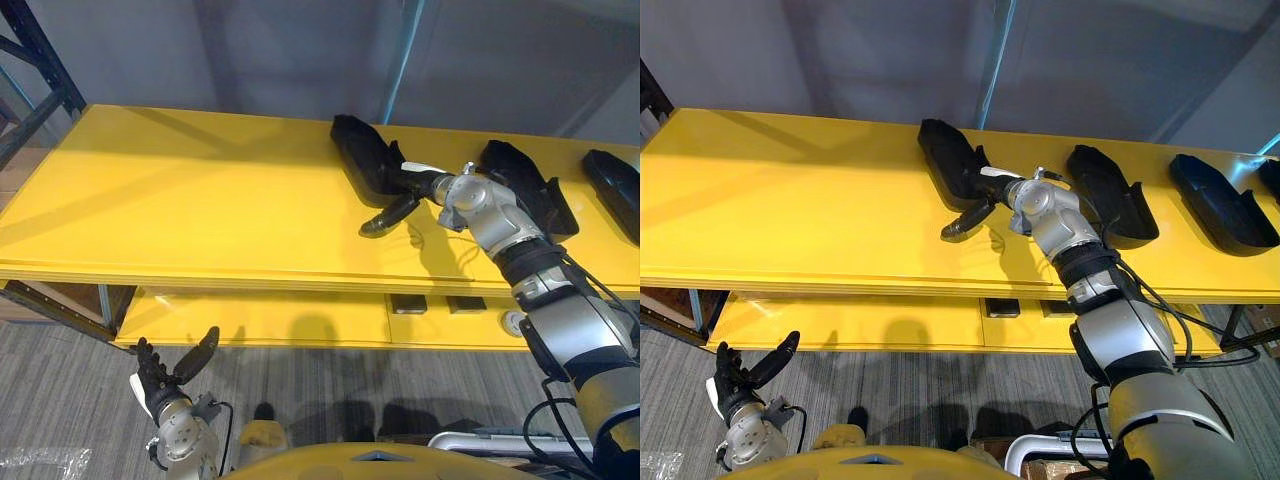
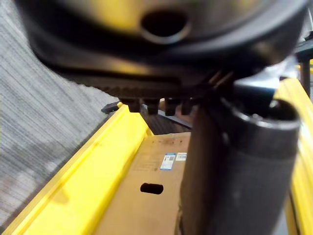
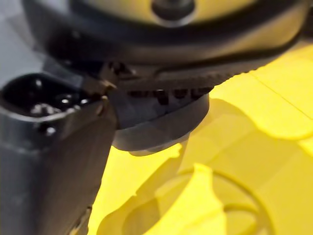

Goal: Walk over and take three plastic housings, then place them on the shelf

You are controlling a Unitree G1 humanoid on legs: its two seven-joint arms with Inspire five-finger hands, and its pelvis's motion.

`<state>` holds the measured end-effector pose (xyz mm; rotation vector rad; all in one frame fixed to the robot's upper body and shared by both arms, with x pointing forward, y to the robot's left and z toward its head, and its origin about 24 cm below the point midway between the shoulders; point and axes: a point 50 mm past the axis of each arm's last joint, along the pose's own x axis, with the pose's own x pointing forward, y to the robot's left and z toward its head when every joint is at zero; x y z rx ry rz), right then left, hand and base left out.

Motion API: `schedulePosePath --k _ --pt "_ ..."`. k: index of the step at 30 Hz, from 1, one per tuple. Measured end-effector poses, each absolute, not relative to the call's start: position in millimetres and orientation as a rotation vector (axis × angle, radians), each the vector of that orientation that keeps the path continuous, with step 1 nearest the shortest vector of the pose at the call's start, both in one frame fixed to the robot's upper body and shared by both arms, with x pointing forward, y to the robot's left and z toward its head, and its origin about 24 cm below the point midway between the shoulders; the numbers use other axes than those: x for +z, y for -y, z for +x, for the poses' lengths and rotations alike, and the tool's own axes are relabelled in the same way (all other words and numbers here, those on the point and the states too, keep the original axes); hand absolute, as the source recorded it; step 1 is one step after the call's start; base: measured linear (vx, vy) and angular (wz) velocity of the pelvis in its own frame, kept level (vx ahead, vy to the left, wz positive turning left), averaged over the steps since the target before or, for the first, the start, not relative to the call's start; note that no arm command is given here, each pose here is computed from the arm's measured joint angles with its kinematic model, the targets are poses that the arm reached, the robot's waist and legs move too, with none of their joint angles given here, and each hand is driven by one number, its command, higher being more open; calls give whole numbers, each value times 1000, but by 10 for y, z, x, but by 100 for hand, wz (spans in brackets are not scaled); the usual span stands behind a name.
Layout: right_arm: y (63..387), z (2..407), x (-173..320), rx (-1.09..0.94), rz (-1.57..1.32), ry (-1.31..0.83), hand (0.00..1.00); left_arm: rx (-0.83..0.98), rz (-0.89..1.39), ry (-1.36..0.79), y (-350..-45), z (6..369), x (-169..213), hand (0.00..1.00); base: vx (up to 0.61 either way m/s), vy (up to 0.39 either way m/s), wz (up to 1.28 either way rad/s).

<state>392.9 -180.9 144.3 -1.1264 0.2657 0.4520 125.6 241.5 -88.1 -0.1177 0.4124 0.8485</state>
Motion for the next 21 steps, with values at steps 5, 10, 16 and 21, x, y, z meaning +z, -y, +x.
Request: schedulePosePath --k 5,10,16,21 --pt "1899 3940 1446 385 -1026 -291 100 836 -126 -431 -2401 1261 -896 100 0 0 0" --pt "1974 3958 1461 301 -951 -289 0 831 -147 -432 -2386 1267 -902 100 0 0 0" --pt "1945 3964 1453 283 -937 -264 0 805 -149 -436 -2336 1288 -908 100 0 0 0" --pt "1811 3921 1332 335 -927 -230 0 803 -149 -436 -2334 1288 -908 100 0 0 0"
